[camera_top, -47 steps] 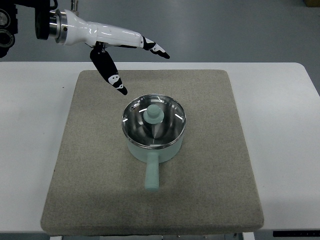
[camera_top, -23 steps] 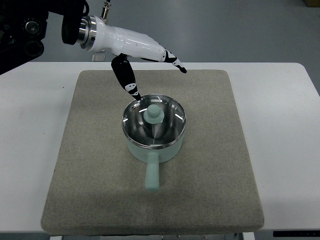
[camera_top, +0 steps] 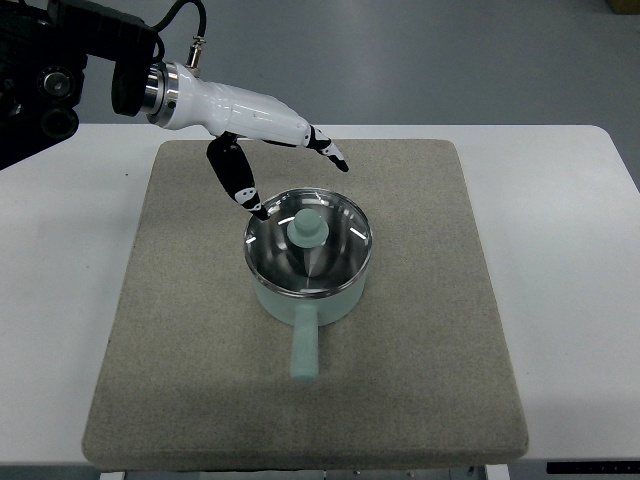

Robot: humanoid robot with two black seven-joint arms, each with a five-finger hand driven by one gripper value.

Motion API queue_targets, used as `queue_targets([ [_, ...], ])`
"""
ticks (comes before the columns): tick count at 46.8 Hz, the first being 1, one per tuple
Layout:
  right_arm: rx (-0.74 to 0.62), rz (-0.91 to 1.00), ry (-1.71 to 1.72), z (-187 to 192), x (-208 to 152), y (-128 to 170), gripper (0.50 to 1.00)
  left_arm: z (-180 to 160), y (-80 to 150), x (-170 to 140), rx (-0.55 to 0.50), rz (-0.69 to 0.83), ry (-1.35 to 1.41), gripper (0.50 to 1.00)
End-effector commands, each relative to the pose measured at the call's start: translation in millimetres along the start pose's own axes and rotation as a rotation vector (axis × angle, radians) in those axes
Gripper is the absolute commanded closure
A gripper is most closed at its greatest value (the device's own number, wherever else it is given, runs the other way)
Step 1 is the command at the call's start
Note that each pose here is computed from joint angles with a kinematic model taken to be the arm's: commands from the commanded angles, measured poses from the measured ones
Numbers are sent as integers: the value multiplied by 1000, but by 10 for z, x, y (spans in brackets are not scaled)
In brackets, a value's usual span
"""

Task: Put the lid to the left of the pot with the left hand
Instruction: 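Swing the left hand over the pot toward the glass lid's knob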

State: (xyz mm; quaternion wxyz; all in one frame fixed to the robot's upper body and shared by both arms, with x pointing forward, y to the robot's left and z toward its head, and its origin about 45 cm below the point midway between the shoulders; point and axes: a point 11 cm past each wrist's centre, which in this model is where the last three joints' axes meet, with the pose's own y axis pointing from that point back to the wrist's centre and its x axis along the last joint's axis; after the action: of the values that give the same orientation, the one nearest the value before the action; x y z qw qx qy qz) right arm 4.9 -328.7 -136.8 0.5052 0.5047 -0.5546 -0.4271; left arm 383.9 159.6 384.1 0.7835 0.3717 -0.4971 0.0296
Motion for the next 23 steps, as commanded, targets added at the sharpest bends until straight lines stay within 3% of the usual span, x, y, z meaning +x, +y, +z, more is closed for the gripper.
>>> queue_targets([
  [1, 0, 0, 0, 0, 1, 0, 576, -9, -18, -54, -8, -8, 12, 559],
  [23, 0, 0, 0, 0, 1, 0, 576, 93, -71, -69, 10, -34, -136, 555],
])
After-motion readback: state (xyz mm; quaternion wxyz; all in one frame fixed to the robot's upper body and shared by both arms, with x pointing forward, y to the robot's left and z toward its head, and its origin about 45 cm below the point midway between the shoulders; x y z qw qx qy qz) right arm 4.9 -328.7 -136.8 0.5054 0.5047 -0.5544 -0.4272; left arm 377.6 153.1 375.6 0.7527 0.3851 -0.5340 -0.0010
